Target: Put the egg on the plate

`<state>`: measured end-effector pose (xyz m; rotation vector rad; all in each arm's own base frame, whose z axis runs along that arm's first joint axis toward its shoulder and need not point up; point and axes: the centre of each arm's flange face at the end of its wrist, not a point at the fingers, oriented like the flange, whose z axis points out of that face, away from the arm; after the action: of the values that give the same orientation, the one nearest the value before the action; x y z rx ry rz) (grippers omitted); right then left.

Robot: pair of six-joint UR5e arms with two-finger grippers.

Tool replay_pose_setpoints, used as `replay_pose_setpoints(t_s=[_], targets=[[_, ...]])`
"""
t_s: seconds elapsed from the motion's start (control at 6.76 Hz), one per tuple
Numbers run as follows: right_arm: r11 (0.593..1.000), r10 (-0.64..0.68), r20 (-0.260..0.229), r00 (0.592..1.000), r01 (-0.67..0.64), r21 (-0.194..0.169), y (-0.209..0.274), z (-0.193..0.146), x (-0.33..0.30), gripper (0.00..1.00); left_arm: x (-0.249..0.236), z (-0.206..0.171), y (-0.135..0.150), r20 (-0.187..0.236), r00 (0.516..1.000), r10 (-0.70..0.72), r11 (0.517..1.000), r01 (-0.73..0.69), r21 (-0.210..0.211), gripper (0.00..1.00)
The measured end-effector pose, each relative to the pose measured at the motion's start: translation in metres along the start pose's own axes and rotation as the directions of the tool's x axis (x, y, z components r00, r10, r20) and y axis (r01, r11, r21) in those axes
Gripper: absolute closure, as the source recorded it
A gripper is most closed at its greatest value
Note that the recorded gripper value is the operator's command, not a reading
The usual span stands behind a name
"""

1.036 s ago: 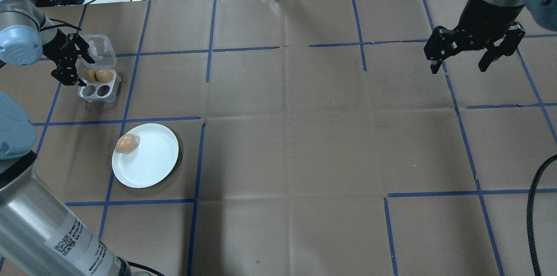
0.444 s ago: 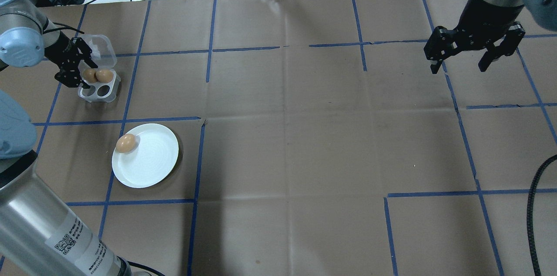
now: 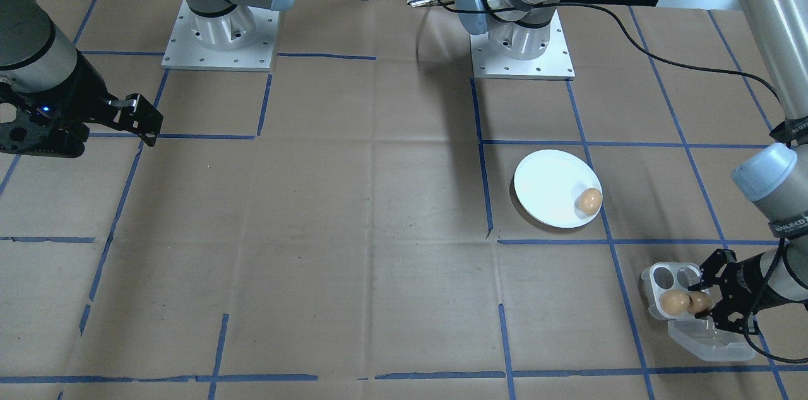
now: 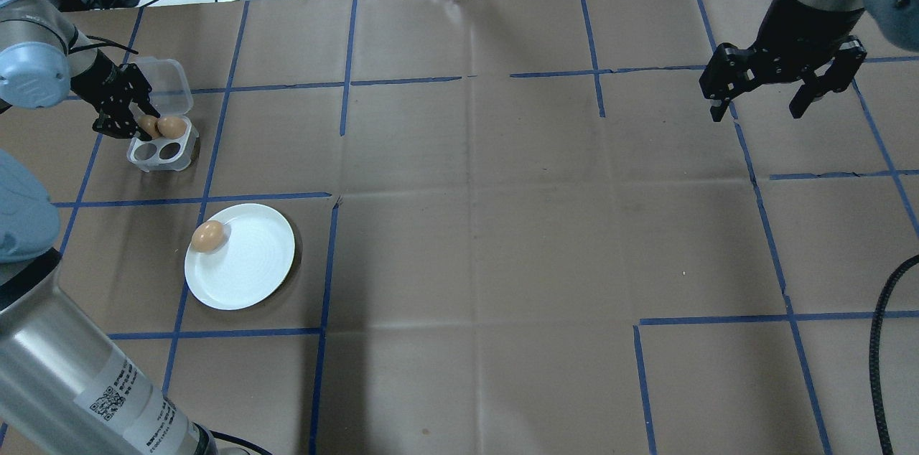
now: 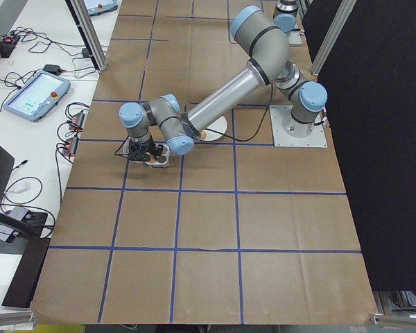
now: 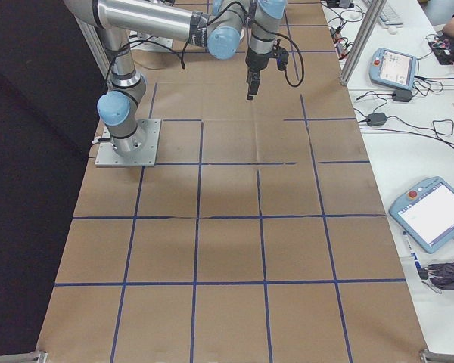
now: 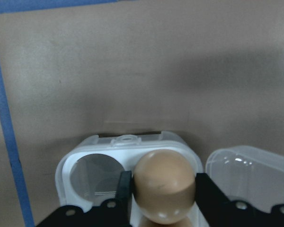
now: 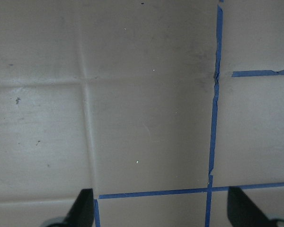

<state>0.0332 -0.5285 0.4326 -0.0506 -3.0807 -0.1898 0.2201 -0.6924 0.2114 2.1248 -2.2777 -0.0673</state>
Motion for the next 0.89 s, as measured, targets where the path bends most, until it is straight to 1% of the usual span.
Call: replay_pose_setpoints(t_s=[0.15, 0.3, 0.59, 0.74, 0.89], targets=[[1.000, 0.000, 0.000, 1.000, 0.000, 0.000, 0.000, 0.000, 0.000, 0.00, 0.001, -0.006, 0.002, -0.018, 1.000, 0.003, 1.000, -0.003, -0.011, 0.81], [1.000, 0.000, 0.000, 1.000, 0.000, 0.000, 0.000, 0.000, 0.000, 0.00, 0.001, -0.015, 0.003, -0.032, 0.999, 0.009, 1.000, -0.009, -0.011, 0.85], [1.000, 0.000, 0.000, 1.000, 0.000, 0.000, 0.000, 0.000, 0.000, 0.00, -0.003, -0.036, 0.008, -0.050, 0.999, 0.021, 1.000, -0.021, -0.003, 0.87], [1.000, 0.000, 0.000, 1.000, 0.000, 0.000, 0.000, 0.000, 0.000, 0.00, -0.007, -0.048, 0.012, -0.046, 0.999, 0.025, 1.000, -0.025, -0.005, 0.89], [1.000, 0.000, 0.000, 1.000, 0.000, 0.000, 0.000, 0.000, 0.000, 0.00, -0.015, -0.062, 0.020, -0.029, 0.999, 0.028, 0.999, -0.029, -0.016, 0.89]])
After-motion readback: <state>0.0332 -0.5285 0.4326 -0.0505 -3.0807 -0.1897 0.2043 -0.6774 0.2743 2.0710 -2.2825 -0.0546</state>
